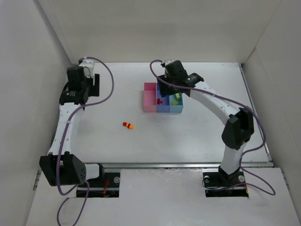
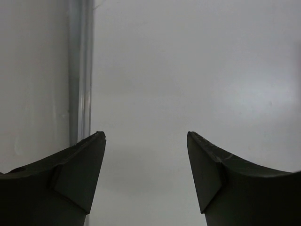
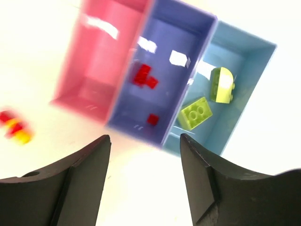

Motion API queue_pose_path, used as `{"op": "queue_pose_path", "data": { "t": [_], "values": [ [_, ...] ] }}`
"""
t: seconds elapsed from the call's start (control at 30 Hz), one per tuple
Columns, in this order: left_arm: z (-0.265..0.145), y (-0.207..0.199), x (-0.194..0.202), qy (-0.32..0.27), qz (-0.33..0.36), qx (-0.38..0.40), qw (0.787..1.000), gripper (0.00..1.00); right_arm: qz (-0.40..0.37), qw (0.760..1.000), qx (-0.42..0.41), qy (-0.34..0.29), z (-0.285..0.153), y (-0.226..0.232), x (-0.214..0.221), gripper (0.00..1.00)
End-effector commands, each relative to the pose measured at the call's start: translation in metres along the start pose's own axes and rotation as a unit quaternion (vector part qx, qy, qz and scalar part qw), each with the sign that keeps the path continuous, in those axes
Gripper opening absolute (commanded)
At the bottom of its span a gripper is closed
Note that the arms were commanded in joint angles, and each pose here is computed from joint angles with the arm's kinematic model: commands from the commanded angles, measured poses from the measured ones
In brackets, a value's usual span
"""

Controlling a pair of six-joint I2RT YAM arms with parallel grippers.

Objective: Sort the legos into containers by color

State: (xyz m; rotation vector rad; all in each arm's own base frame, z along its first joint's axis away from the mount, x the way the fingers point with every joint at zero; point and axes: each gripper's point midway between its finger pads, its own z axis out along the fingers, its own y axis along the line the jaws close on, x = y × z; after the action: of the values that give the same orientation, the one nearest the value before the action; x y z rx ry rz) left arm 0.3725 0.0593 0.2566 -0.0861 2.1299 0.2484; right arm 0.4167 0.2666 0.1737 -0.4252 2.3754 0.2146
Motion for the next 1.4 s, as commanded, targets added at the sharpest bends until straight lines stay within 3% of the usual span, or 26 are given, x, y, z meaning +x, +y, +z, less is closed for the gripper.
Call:
{"op": "queue_pose_path", "data": {
  "t": [0.0,0.07,0.1,0.2,0.23,0.3,0.33,0.4,0.53,0.67,0.77,0.9,1.07,1.1,1.27,1.37],
  "values": [
    [-0.016,-0.057,0.010,0.009,0.250,0.148,0.957,0.67,-0.017,0.995,-0.060,-0.082,-0.053,0.019,-0.030,0.68],
    [-0.023,-0.079,0.039,0.018,0.358,0.194,0.913,0.63,-0.021,0.991,-0.078,-0.107,-0.074,0.021,-0.032,0.69],
    [-0.026,-0.081,0.047,0.005,0.448,0.212,0.869,0.63,-0.022,0.990,-0.091,-0.107,-0.077,0.024,-0.027,0.71],
    [-0.049,-0.097,0.084,-0.035,0.568,0.277,0.774,0.67,-0.028,0.989,-0.102,-0.108,-0.084,0.024,-0.013,0.72],
    [-0.058,-0.098,0.087,-0.064,0.631,0.283,0.720,0.68,-0.030,0.989,-0.109,-0.098,-0.083,0.026,-0.005,0.72],
    [-0.066,-0.111,0.117,-0.065,0.674,0.334,0.655,0.71,-0.033,0.985,-0.127,-0.116,-0.089,0.034,-0.009,0.72],
    [-0.074,-0.122,0.121,-0.088,0.700,0.358,0.612,0.71,-0.027,0.983,-0.133,-0.120,-0.087,0.037,-0.010,0.72],
    [-0.076,-0.138,0.128,-0.099,0.698,0.390,0.593,0.73,-0.031,0.983,-0.141,-0.115,-0.085,0.042,-0.005,0.73],
    [-0.069,-0.166,0.156,-0.063,0.676,0.463,0.570,0.73,-0.038,0.980,-0.155,-0.119,-0.086,0.053,-0.004,0.73],
    [-0.044,-0.182,0.178,-0.023,0.666,0.481,0.569,0.73,-0.066,0.978,-0.166,-0.110,-0.073,0.058,-0.003,0.73],
    [-0.040,-0.186,0.213,0.022,0.687,0.497,0.529,0.73,-0.085,0.979,-0.157,-0.100,-0.063,0.057,-0.006,0.73],
    [-0.042,-0.195,0.226,0.025,0.692,0.509,0.511,0.74,-0.100,0.979,-0.149,-0.092,-0.054,0.055,-0.005,0.73],
    [-0.025,-0.195,0.248,0.084,0.673,0.514,0.524,0.74,-0.116,0.977,-0.157,-0.087,-0.050,0.056,0.002,0.74],
    [-0.022,-0.198,0.248,0.087,0.664,0.509,0.541,0.74,-0.124,0.976,-0.160,-0.083,-0.048,0.057,0.007,0.74],
    [-0.007,-0.200,0.250,0.099,0.660,0.490,0.561,0.74,-0.129,0.975,-0.160,-0.083,-0.052,0.054,0.011,0.74],
    [0.002,-0.205,0.243,0.085,0.646,0.475,0.591,0.74,-0.133,0.974,-0.160,-0.088,-0.055,0.053,0.012,0.74]
  ]
}}
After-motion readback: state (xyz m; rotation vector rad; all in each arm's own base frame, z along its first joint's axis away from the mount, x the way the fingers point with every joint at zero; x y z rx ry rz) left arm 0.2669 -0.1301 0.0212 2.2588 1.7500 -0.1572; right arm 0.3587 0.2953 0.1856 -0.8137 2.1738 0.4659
